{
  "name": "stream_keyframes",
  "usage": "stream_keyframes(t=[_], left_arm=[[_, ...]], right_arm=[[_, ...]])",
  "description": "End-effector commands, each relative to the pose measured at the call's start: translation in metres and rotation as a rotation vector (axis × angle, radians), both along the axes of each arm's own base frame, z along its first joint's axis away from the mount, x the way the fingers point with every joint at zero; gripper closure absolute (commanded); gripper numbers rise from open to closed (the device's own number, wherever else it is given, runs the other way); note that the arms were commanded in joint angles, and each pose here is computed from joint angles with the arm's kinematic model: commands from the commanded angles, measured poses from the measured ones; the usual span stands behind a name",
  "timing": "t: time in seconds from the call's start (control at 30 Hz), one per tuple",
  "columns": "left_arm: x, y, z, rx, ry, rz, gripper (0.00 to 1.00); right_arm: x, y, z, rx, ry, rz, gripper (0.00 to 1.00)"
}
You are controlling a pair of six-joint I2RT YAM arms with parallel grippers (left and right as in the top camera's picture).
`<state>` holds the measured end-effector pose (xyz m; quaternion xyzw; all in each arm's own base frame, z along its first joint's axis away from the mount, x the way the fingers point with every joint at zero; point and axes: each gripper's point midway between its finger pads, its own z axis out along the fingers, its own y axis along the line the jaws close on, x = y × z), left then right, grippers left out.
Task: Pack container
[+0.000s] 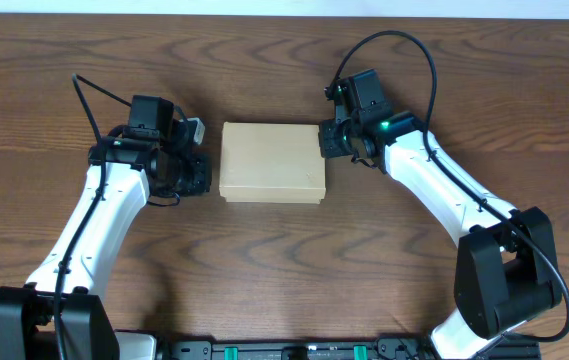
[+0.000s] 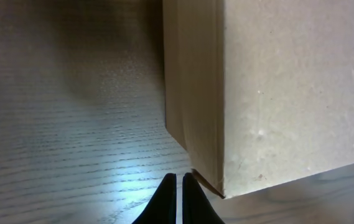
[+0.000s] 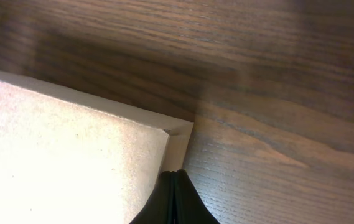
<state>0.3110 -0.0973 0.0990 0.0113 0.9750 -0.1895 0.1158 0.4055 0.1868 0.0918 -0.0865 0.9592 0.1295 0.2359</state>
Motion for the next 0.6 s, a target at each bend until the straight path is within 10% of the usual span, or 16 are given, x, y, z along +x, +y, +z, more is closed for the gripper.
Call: stream_keyframes(t=[0.0, 0.57], left_arm=[[-0.001, -0.002, 0.001, -0.015, 0.009, 0.005, 0.94], [-0.085, -0.012, 0.116, -0.043, -0.283, -0.126, 0.94]], right_arm=[[0.002, -0.005, -0.007, -0.04, -0.005, 0.02, 0.99], [-0.072, -0.026, 0.15, 0.061, -0.205, 0.012, 0.98]])
